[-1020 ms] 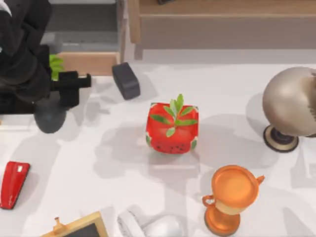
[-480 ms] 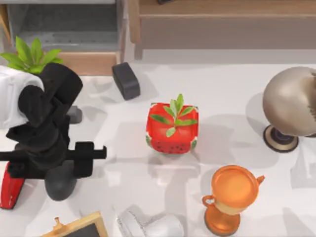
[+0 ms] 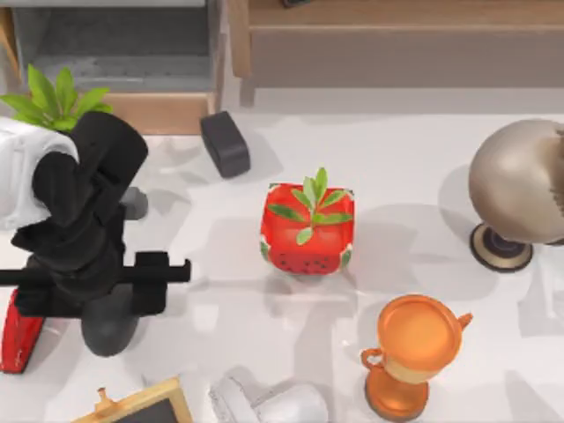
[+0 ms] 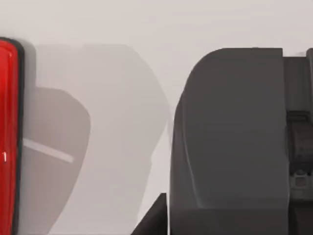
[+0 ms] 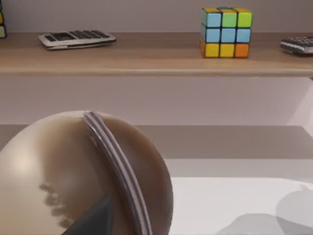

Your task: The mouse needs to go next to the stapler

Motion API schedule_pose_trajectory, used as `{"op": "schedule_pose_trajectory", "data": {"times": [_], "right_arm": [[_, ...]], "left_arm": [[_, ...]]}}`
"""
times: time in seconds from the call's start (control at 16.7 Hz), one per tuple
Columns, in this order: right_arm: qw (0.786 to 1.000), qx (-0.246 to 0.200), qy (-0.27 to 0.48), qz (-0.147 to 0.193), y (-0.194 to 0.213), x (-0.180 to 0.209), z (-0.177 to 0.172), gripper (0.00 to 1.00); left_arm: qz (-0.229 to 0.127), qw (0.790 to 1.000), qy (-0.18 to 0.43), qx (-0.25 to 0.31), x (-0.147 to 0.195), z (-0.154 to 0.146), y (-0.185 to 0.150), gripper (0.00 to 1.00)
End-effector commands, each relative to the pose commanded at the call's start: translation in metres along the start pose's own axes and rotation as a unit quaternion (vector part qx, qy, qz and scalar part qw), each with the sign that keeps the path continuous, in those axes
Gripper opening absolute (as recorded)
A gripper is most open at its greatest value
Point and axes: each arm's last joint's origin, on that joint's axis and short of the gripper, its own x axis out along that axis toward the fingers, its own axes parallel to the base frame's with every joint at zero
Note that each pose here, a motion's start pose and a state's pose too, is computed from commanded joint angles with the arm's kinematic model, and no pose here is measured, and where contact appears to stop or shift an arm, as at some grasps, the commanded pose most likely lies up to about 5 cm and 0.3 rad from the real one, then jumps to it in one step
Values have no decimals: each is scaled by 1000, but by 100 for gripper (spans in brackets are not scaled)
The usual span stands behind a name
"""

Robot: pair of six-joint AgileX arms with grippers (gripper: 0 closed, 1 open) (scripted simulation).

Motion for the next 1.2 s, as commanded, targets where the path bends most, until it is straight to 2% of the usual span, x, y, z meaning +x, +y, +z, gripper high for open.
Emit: {"op": "schedule_pose_trajectory", "data": {"times": [0.6,1.2], "right_arm": [[1000,0,0,0,0,0,0,100],[1000,0,0,0,0,0,0,100]], "left_arm": [[-10,1000,-26,-1,-2,5,-3,0],[1,1000,2,1,15,-2,0,0]]}}
